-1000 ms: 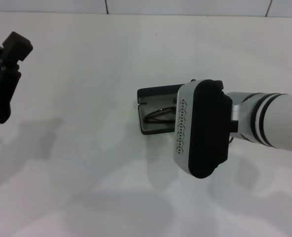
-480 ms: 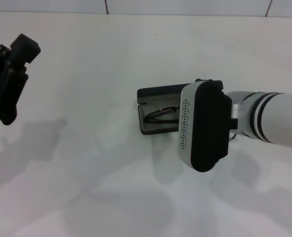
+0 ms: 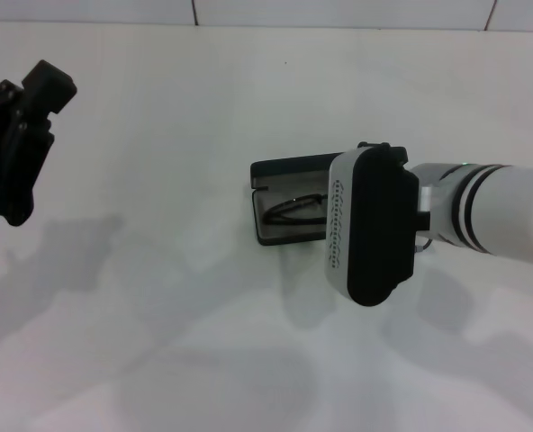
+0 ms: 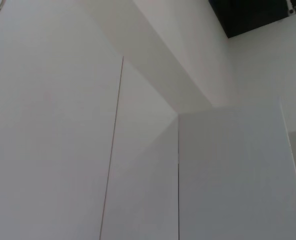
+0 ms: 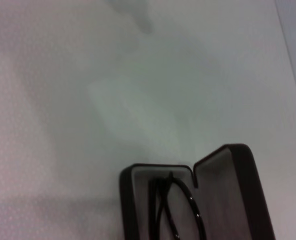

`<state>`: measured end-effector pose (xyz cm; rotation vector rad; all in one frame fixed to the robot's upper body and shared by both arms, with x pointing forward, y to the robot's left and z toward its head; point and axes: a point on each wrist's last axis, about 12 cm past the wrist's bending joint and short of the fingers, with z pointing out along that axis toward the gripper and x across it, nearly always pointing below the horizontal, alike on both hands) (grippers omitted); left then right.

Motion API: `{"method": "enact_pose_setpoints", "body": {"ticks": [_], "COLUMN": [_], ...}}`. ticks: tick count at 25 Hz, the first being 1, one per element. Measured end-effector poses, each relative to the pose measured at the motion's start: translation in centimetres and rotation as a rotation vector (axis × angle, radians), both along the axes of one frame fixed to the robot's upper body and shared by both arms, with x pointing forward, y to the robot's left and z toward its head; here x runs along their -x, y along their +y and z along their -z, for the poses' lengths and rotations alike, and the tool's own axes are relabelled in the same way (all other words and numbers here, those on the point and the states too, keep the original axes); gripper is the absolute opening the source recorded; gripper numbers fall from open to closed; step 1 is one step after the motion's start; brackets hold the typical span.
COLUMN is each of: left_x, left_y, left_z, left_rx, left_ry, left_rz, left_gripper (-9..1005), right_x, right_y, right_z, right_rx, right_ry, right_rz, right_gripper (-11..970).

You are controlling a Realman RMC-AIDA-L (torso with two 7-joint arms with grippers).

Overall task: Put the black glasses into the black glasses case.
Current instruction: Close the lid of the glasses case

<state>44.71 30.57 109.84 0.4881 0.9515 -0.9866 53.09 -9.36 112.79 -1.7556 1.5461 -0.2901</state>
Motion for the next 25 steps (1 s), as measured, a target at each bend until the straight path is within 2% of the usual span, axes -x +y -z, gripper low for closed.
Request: {"method": "enact_pose_setpoints", "body": {"ticks": [13, 25], "left_x": [-0.07, -0.07], "left_y": [-0.01, 0.00], "left_z": [-0.04, -0.05], "left_rx": [0.002, 0.003], "left_ry": [-0.002, -0.002], "left_rz": [-0.001, -0.002], "left_gripper": [33, 33], "right_x": [-1.11, -0.25], "right_y": [0.06, 0.43], "right_z": [0.38, 0.62], "right_rx": [0.018, 0.034], "right_ry": [-0.014, 0.011], "right_rz": [-0.001, -0.017], "right_gripper": [3, 6]}}
